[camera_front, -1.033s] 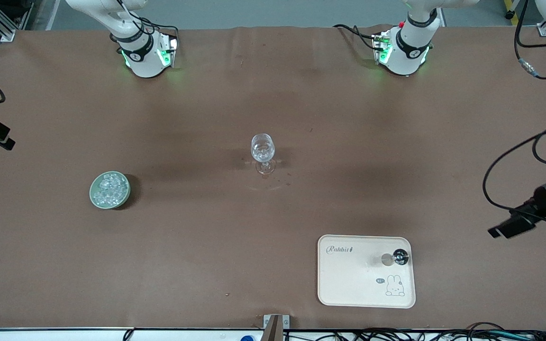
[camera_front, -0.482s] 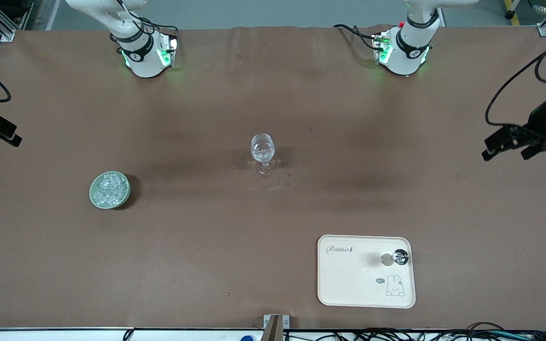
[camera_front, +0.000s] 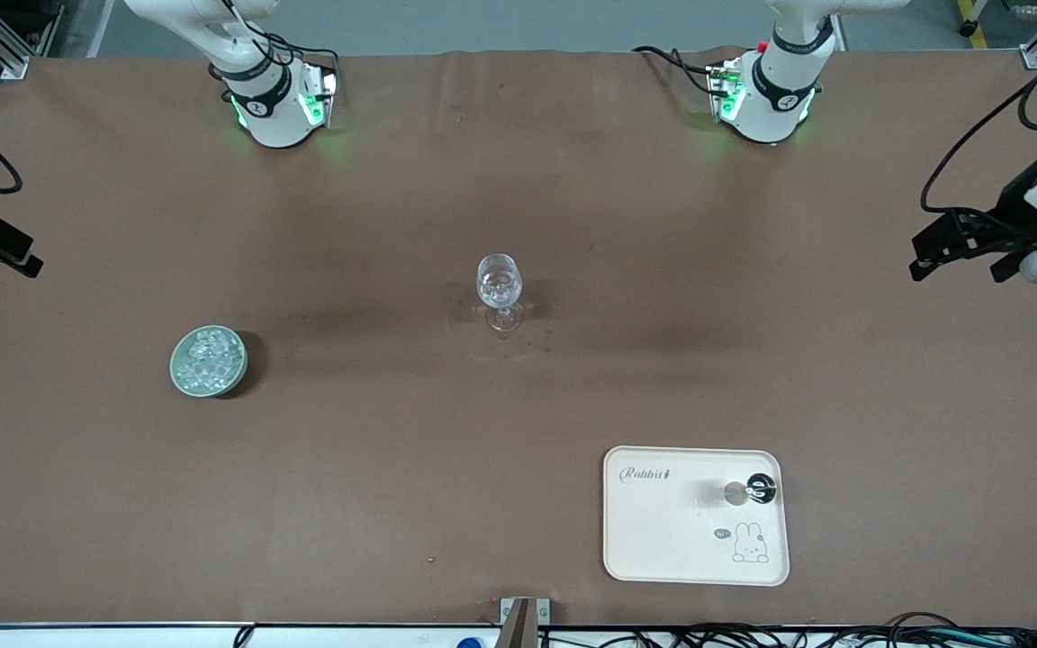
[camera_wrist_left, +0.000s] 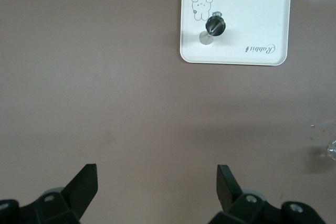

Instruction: Pour wine and add ice with both arms

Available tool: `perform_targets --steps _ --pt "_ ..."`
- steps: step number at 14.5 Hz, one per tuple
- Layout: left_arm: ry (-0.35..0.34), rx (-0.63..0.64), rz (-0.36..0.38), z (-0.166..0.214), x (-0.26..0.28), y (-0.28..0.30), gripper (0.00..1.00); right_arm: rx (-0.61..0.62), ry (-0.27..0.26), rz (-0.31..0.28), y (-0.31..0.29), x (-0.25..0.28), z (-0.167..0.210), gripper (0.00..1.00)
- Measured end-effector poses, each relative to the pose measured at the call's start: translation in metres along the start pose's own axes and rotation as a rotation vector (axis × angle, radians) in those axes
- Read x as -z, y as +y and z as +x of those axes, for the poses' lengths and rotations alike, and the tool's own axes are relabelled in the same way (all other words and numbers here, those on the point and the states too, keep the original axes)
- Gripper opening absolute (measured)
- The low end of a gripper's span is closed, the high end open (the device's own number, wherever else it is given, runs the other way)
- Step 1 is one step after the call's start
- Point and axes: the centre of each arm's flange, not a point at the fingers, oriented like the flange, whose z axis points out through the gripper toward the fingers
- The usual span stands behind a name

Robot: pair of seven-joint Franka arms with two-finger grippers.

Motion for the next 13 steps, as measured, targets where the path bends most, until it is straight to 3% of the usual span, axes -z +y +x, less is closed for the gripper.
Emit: perform_targets --steps 7,13 --pt "-0.038 -0.002 -0.001 0.022 -0.031 0.002 0.99 0.0 -0.001 0.0 0.0 0.0 0.0 1.0" --pt "-0.005 -0.014 -0.002 0.01 -0.032 0.008 0.99 0.0 -0.001 0.0 0.0 0.0 0.0 1.0"
